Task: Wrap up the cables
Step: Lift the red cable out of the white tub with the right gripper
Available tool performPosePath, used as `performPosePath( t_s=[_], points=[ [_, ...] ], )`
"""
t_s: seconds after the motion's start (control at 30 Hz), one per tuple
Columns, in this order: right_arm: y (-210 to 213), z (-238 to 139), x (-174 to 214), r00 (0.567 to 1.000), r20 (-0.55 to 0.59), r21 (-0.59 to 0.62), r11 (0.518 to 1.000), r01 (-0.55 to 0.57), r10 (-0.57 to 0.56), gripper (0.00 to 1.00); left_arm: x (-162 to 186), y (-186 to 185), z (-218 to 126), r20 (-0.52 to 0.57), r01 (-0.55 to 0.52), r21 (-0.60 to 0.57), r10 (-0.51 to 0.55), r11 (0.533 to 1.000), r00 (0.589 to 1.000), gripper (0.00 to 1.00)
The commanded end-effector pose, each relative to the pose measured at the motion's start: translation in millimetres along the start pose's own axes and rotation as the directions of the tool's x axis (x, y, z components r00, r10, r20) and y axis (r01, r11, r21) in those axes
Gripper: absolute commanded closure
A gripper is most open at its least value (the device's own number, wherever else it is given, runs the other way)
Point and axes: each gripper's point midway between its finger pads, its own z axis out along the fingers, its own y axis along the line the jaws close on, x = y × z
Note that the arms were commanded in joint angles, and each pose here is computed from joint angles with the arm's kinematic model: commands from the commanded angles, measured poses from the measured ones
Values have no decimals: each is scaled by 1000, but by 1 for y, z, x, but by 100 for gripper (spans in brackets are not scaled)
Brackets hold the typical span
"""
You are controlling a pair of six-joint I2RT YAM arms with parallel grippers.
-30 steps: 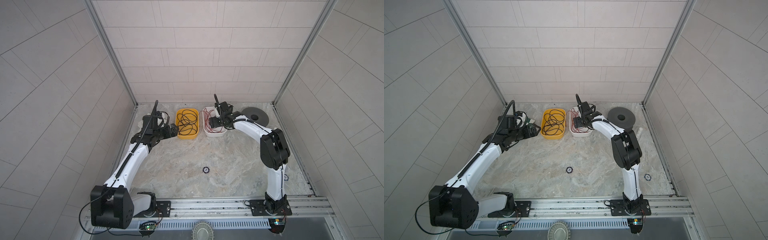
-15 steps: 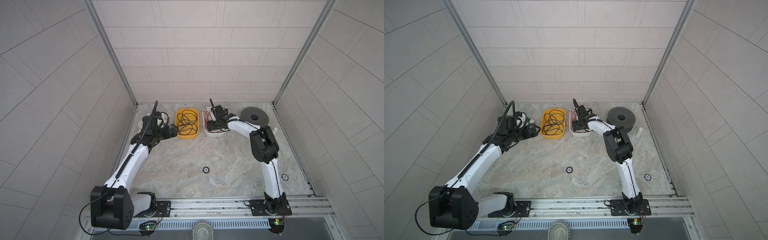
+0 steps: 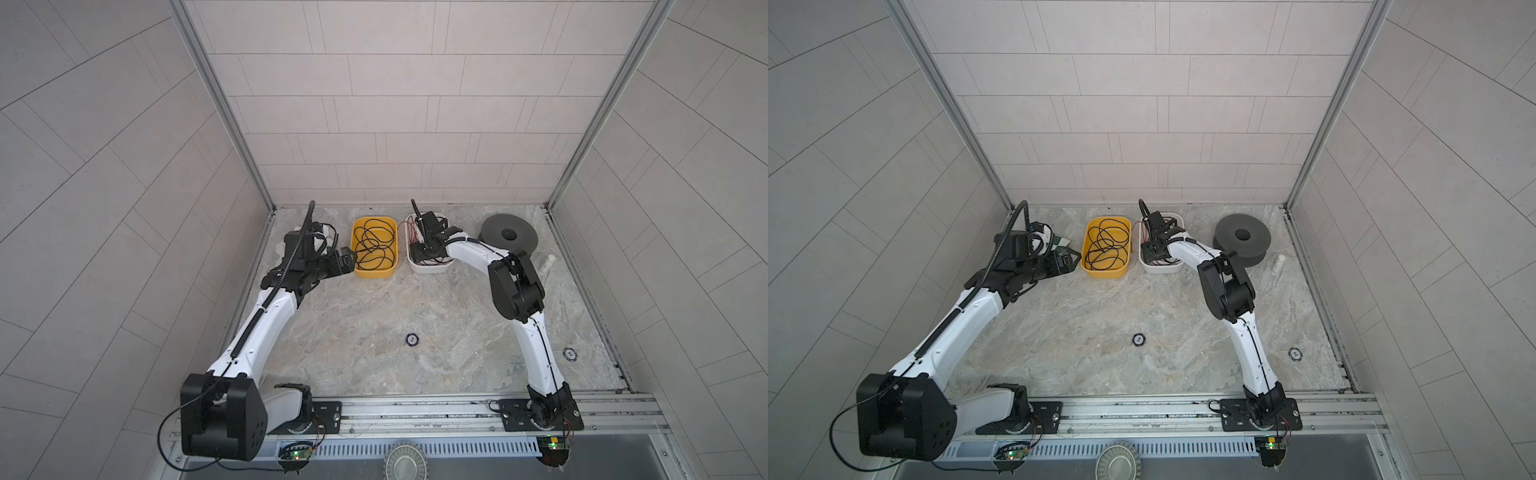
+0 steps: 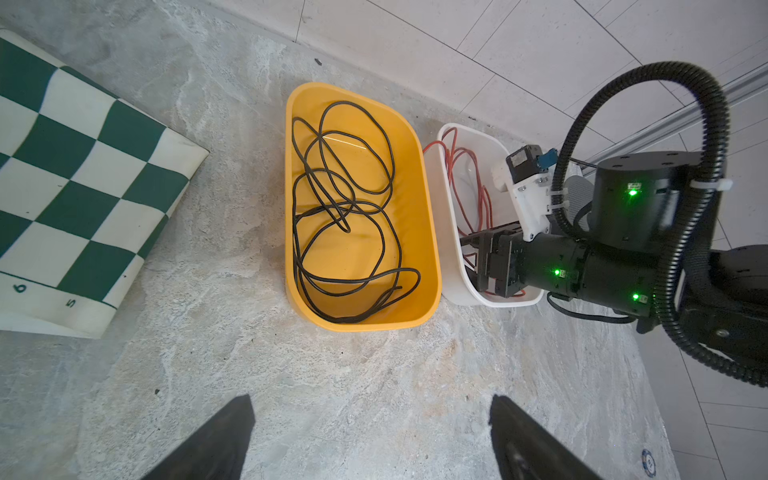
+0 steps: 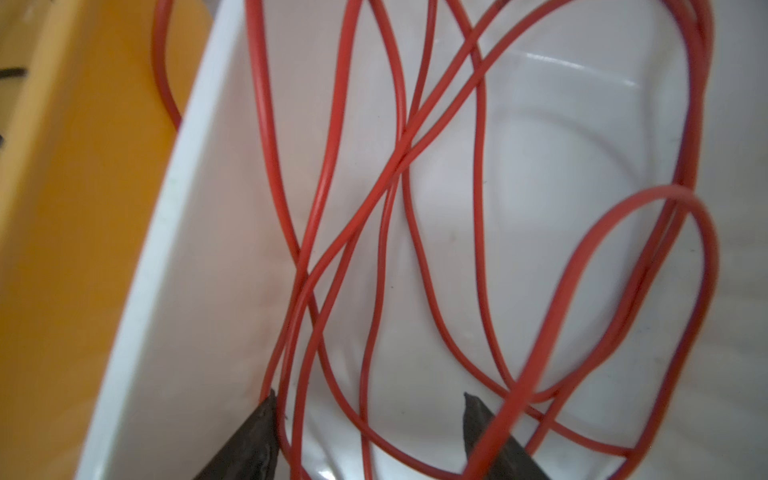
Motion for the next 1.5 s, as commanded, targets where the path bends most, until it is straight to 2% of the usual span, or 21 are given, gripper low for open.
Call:
performPosePath(
  t_s=[0.0,0.3,0.4,0.53,0.73,0.9,1.13,1.3,1.47],
  points=[
    [-7,8,15,999,-52,54,998,20,-17,40,-2,-5,-5,24,-17,14,17,1000,1000,6],
    [-18,-3,6,999,-38,98,995,5,-1,78,-4,-5,-3,29,-14,19,14,1000,999,6],
    [-18,-15,-5,1000,-8,94,995,-14,15,88,-2,-4,-2,25,-10,14,9,1000,1000,6],
    [-18,-36,-24,998,52,84,996,-32,27,95,-3,-4,-4,31,-14,12,13,1000,999,6],
    [-14,-81,-53,982,185,47,997,-57,48,98,-4,-4,-5,41,-22,9,22,1000,999,6],
    [-10,-112,-72,947,313,-7,997,-73,71,99,-5,-4,-6,46,-26,6,26,1000,999,6],
    [-8,-158,-85,920,380,-47,995,-87,98,100,-6,-5,-6,49,-25,10,25,1000,999,6],
    [-8,-208,-90,891,442,-62,995,-82,101,100,-7,-6,-6,51,-24,14,24,1000,998,6],
    [-11,-272,-85,863,494,-75,994,-81,107,100,-7,-7,-5,46,-9,22,8,1000,999,6]
  ],
)
